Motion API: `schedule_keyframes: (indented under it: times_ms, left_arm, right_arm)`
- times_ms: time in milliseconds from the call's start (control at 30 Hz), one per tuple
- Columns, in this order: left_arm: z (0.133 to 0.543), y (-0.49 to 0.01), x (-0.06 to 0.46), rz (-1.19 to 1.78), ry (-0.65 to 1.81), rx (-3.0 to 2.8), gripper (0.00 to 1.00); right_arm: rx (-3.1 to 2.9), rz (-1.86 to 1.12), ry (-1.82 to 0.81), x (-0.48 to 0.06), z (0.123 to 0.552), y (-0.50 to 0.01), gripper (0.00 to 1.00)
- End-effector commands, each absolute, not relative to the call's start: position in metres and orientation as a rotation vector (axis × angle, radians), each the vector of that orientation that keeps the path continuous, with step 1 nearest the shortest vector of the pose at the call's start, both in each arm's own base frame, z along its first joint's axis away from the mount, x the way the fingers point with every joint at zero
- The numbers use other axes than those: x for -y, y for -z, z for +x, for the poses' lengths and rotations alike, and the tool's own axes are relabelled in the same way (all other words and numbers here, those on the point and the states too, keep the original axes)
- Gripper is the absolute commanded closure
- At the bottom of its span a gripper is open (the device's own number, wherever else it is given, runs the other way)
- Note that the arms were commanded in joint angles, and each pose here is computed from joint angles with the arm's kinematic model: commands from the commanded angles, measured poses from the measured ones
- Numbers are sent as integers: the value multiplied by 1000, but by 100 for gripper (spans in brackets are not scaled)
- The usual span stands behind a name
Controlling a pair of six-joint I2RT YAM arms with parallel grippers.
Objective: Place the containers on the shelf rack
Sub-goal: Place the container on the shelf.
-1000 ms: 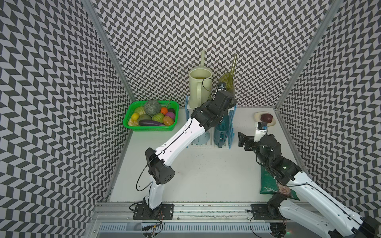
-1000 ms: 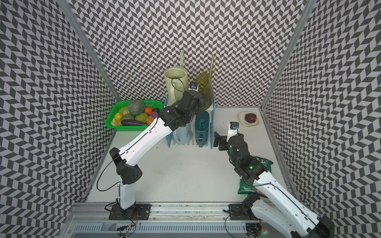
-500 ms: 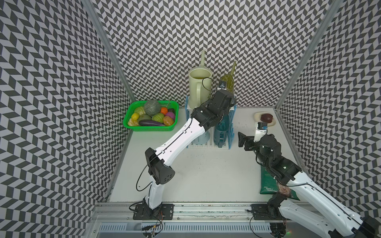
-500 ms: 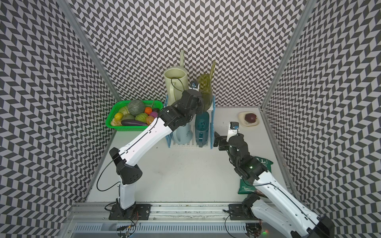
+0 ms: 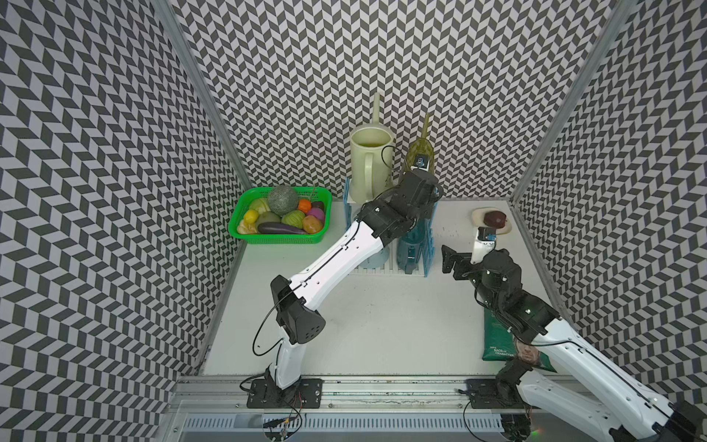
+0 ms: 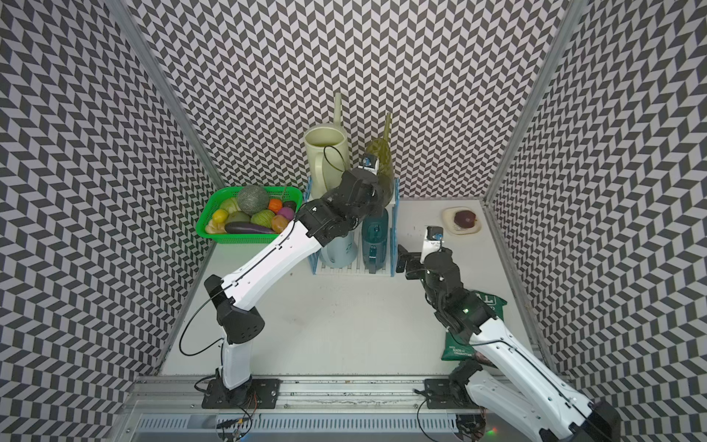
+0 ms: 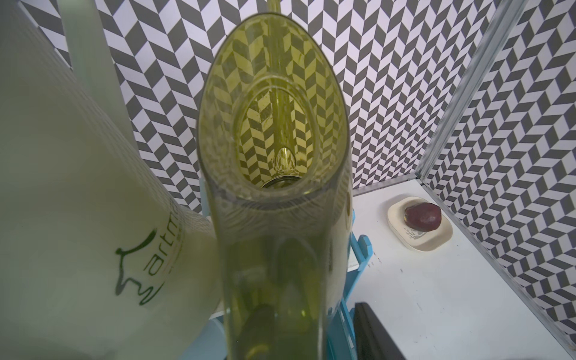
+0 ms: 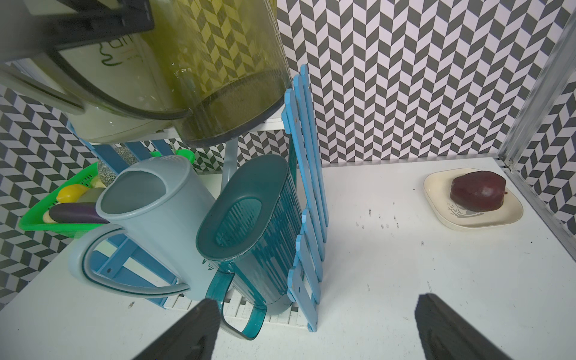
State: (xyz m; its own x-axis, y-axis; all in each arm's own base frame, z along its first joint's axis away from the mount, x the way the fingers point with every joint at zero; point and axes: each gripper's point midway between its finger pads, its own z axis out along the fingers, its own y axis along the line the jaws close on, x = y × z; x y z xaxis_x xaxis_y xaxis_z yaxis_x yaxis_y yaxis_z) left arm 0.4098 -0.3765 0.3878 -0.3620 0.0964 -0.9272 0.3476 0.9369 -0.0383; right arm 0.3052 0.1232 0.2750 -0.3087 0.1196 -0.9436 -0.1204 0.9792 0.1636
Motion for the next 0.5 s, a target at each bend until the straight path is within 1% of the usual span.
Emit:
schedule_keyframes:
  times_ms: [0,467]
  left_arm:
    - [404,-393,383,332,314,-1922,54]
    - [399,-389,395,378,346,-1928,51]
  right_arm:
    - [-1824,20,-269,-124,307,-290,0]
    - [-1822,25,-268,-122,305,-290,0]
